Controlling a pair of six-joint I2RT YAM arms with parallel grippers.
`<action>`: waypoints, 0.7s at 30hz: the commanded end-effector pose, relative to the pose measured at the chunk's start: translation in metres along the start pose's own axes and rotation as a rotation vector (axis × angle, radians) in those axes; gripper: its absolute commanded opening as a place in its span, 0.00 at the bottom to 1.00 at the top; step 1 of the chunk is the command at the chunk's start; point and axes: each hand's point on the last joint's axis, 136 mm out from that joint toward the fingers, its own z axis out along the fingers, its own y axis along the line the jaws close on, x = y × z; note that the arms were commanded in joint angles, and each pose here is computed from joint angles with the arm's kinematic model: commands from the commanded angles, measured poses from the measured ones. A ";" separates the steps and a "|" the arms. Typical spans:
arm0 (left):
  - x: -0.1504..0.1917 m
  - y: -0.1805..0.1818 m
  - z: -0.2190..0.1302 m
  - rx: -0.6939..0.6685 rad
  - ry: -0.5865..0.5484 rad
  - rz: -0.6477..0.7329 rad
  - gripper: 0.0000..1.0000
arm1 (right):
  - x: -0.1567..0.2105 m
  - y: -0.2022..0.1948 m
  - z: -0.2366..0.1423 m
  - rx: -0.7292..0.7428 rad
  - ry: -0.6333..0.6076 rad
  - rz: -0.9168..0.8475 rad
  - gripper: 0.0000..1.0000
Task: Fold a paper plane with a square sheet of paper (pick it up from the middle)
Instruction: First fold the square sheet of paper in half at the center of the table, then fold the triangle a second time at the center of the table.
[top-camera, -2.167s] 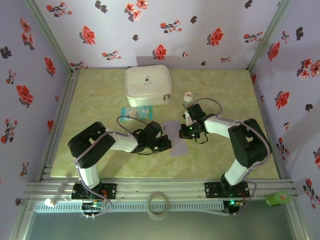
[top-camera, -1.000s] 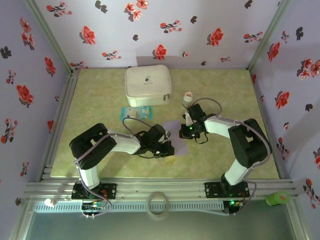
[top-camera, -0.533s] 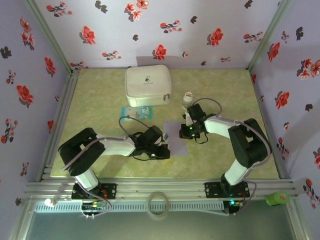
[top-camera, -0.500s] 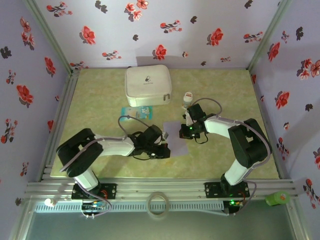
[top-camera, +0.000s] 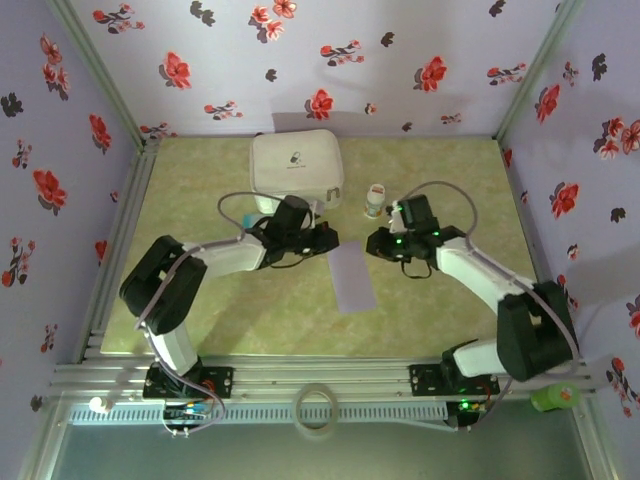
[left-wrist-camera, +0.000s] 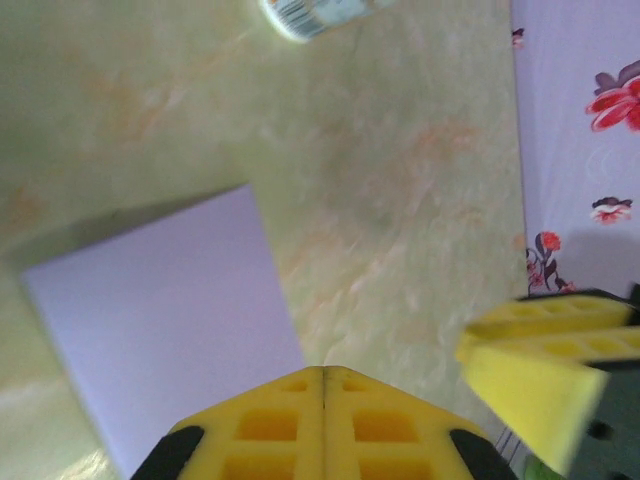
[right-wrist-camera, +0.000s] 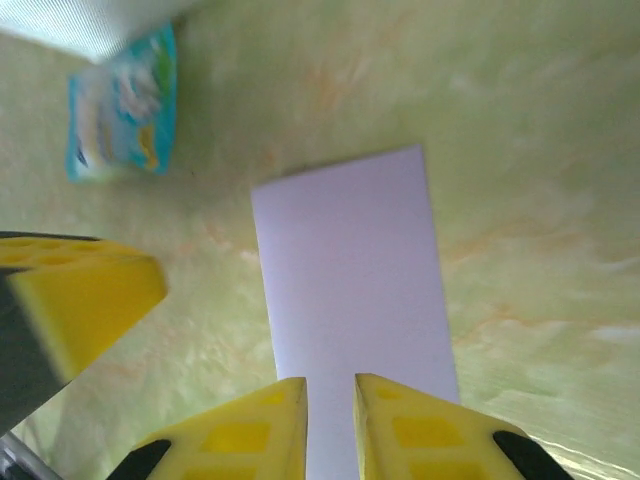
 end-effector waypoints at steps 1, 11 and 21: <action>-0.003 0.012 0.015 -0.025 0.028 -0.002 0.05 | 0.022 -0.030 -0.012 0.051 0.028 0.136 0.20; -0.018 0.031 0.037 -0.022 0.028 -0.028 0.06 | 0.061 -0.031 -0.012 -0.037 0.111 0.225 0.22; 0.001 0.067 0.054 -0.076 0.073 -0.070 0.06 | 0.073 -0.035 -0.002 -0.045 0.177 0.244 0.26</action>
